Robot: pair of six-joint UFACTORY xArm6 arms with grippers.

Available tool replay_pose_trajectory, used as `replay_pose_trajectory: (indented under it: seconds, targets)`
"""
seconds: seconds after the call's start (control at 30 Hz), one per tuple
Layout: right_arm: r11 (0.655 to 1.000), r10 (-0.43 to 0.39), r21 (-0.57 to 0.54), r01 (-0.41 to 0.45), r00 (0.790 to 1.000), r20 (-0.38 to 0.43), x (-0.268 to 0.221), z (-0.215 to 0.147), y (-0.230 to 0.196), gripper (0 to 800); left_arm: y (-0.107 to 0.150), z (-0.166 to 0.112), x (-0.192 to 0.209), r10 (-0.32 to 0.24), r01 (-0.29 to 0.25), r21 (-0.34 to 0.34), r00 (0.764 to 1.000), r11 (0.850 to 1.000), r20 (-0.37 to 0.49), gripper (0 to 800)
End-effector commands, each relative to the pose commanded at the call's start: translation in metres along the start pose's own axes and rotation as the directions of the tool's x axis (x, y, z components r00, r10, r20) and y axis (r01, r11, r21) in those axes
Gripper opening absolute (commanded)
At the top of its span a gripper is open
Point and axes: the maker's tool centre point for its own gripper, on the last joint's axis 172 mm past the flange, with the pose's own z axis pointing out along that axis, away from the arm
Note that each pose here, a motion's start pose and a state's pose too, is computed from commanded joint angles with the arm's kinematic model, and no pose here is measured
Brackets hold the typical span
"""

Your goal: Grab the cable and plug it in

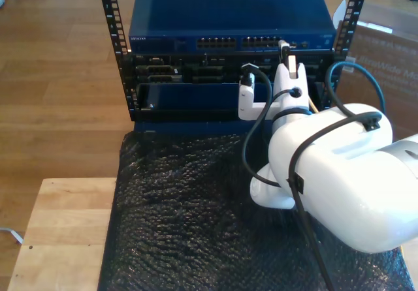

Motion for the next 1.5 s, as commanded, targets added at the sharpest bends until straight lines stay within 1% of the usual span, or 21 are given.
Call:
replay_pose_trajectory:
  seconds: [0.13, 0.3, 0.73, 1.17, 1.5]
  targets:
    - [1.000, 0.007, 0.005, -0.007, 1.000, -0.001, 0.001, 0.001, -0.001, 0, 0.000, 0.000, 0.000, 0.000, 0.000, 0.000, 1.000, 1.000, 0.000, 800]
    - [0.997, 0.070, 0.016, -0.070, 0.998, -0.002, 0.001, 0.001, -0.007, 0, 0.000, 0.000, 0.000, 0.000, 0.000, 0.000, 1.000, 1.000, 0.000, 800]
    - [0.997, 0.074, 0.015, -0.074, 0.997, -0.001, 0.003, 0.006, -0.014, 0, 0.000, 0.000, 0.000, 0.000, 0.000, 0.000, 1.000, 1.000, -0.002, 800]
    - [0.997, 0.080, -0.008, -0.080, 0.997, 0.001, 0.003, 0.011, -0.004, 0, 0.000, 0.000, 0.000, 0.000, 0.000, 0.000, 1.000, 1.000, 0.000, 800]
    - [0.997, 0.076, -0.005, -0.076, 0.997, 0.000, 0.003, 0.011, -0.006, 0, 0.000, 0.000, 0.000, 0.000, 0.000, 0.000, 1.000, 1.000, 0.000, 800]
